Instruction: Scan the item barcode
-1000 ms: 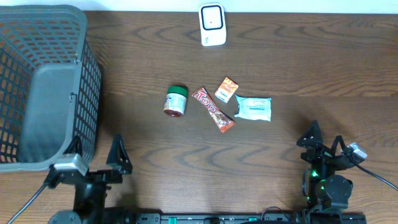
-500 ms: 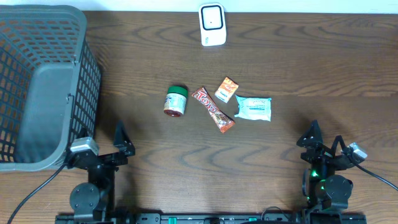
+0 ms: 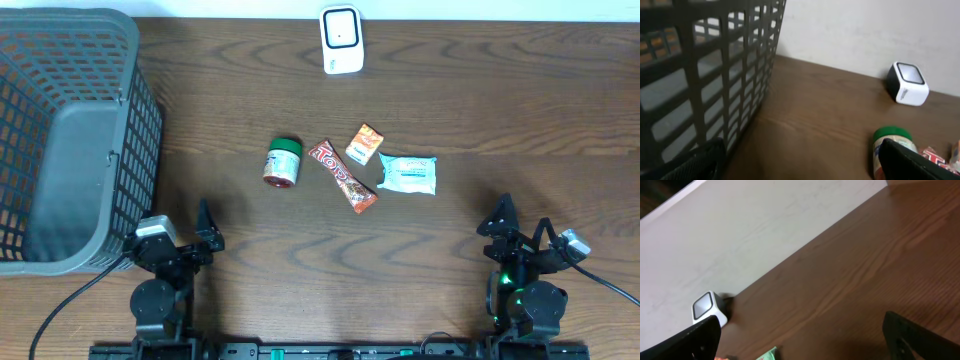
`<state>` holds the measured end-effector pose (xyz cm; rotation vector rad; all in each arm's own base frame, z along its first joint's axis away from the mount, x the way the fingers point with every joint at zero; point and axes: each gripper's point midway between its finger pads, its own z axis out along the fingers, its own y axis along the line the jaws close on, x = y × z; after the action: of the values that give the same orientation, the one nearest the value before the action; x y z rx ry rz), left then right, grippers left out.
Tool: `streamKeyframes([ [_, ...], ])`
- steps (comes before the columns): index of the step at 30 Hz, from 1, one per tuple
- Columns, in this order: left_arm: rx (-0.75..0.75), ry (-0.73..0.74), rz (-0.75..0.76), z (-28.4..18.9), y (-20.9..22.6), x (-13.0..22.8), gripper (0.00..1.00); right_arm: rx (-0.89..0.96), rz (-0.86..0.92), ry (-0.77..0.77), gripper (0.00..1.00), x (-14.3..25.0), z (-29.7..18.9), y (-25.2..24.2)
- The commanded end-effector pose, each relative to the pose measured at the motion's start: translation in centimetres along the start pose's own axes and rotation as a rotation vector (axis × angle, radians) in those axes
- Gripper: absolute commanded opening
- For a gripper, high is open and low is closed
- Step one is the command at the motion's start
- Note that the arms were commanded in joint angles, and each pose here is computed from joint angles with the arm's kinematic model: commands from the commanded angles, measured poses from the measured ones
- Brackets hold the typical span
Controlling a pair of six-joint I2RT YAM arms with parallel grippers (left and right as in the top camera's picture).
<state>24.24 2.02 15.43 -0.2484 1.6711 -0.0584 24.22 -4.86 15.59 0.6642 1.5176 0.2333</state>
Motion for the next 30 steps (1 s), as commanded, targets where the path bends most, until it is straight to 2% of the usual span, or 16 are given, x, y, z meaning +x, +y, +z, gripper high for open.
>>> streamKeyframes([
  [1,0.003,0.037,0.025,0.24,0.06,1.79,0.98,-0.002,0.003,0.007,0.99,0.21,0.0,0.06],
  [30,0.002,0.037,0.021,0.25,0.06,1.75,0.98,-0.002,0.003,0.007,1.0,0.22,0.0,0.06],
])
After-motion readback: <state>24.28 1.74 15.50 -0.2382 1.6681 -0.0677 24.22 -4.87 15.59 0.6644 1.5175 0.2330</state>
